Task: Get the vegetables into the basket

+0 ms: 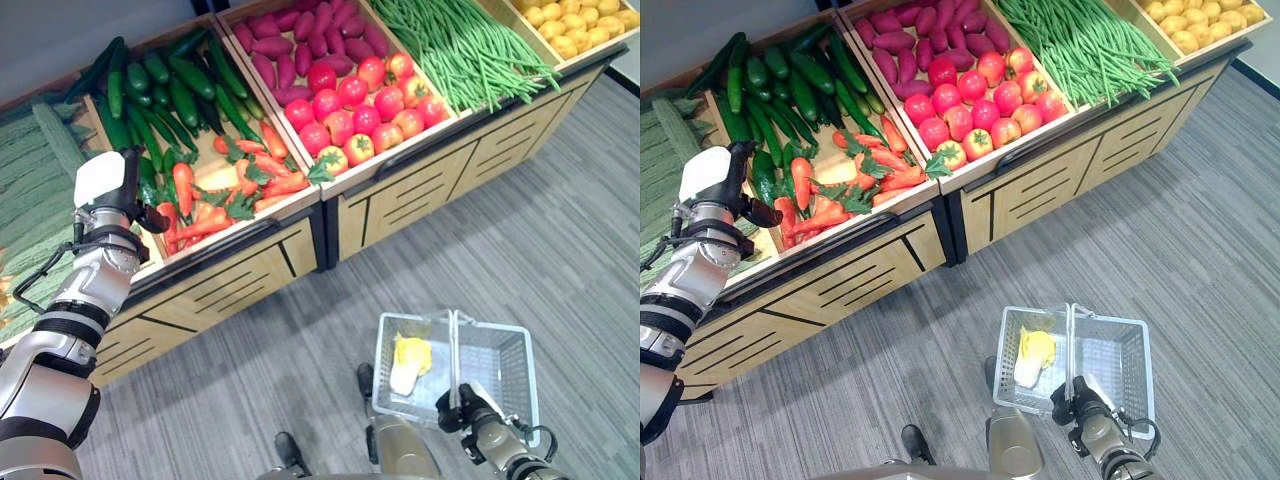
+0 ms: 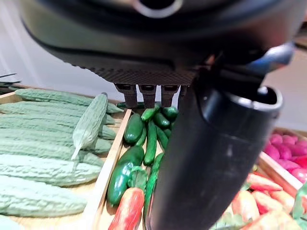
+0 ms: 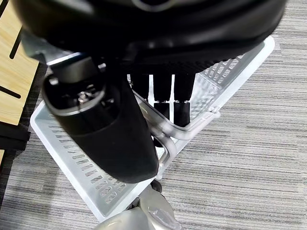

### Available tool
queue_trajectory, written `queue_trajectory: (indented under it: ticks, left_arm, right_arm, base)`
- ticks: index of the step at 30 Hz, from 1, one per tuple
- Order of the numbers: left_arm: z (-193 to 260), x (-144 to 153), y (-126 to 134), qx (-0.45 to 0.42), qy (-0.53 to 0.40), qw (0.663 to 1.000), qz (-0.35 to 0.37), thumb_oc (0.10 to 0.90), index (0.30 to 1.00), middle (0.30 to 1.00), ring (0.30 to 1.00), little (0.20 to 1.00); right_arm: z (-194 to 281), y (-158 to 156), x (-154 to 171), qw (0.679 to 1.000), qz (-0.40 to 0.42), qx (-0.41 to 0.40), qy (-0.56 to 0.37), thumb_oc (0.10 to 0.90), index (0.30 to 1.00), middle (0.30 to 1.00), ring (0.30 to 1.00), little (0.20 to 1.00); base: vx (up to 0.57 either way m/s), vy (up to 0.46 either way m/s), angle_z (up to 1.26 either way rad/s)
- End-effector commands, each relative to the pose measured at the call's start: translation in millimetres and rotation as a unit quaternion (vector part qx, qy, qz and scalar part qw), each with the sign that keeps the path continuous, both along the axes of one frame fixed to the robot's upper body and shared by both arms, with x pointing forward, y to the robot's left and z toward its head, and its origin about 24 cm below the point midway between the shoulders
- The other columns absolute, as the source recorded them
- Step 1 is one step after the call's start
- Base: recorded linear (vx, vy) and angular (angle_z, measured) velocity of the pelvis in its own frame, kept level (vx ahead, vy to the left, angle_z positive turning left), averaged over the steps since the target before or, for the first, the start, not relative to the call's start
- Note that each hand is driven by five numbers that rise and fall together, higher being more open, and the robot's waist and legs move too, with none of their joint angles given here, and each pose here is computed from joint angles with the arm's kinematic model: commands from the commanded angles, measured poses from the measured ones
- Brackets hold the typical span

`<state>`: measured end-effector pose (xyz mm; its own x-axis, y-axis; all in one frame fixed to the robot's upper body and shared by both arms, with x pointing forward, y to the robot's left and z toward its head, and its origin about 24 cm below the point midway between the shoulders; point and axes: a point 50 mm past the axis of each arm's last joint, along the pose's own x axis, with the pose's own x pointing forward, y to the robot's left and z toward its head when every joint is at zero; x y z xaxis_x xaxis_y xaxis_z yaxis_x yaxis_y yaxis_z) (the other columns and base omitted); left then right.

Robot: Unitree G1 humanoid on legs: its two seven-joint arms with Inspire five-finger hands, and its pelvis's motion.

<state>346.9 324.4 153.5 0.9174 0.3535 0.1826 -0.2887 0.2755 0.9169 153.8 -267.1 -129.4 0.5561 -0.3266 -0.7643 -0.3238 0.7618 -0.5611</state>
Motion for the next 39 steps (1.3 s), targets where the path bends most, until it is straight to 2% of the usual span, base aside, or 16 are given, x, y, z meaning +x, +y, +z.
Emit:
queue_trajectory:
  ticks: [1, 16, 23, 31, 39]
  left_arm:
    - [41, 0, 14, 0.023, -0.074, 0.997, 0.030, 0.900, 1.000, 1.000, 1.000, 1.000]
    - [17, 10, 1, -0.032, -0.050, 0.997, 0.041, 0.900, 1.000, 1.000, 1.000, 1.000]
    - [18, 5, 21, -0.038, -0.045, 0.994, 0.088, 0.900, 1.000, 1.000, 1.000, 1.000]
    - [61, -6, 55, 0.020, -0.062, 0.987, 0.145, 0.900, 1.000, 1.000, 1.000, 1.000]
    - [74, -8, 63, 0.036, -0.066, 0.984, 0.160, 0.900, 1.000, 1.000, 1.000, 1.000]
  right_arm:
    - [-8, -26, -49, 0.994, 0.007, -0.060, 0.089, 0.400, 0.300, 0.300, 0.300, 0.300]
    - [-3, -21, -29, 0.996, 0.015, -0.062, 0.059, 0.400, 0.300, 0.300, 0.300, 0.300]
    - [-2, -17, -22, 0.997, 0.020, -0.060, 0.048, 0.400, 0.300, 0.300, 0.300, 0.300]
    - [-2, -18, -25, 0.997, 0.026, -0.059, 0.051, 0.400, 0.300, 0.300, 0.300, 0.300]
    - [-3, -15, -23, 0.997, 0.030, -0.054, 0.048, 0.400, 0.300, 0.300, 0.300, 0.300]
  base:
    - [0.00, 0.000, 0.00]
    - [-0.01, -0.003, -0.06]
    - [0.00, -0.017, -0.08]
    - [0.01, -0.016, -0.10]
    - [0.00, -0.002, 0.03]
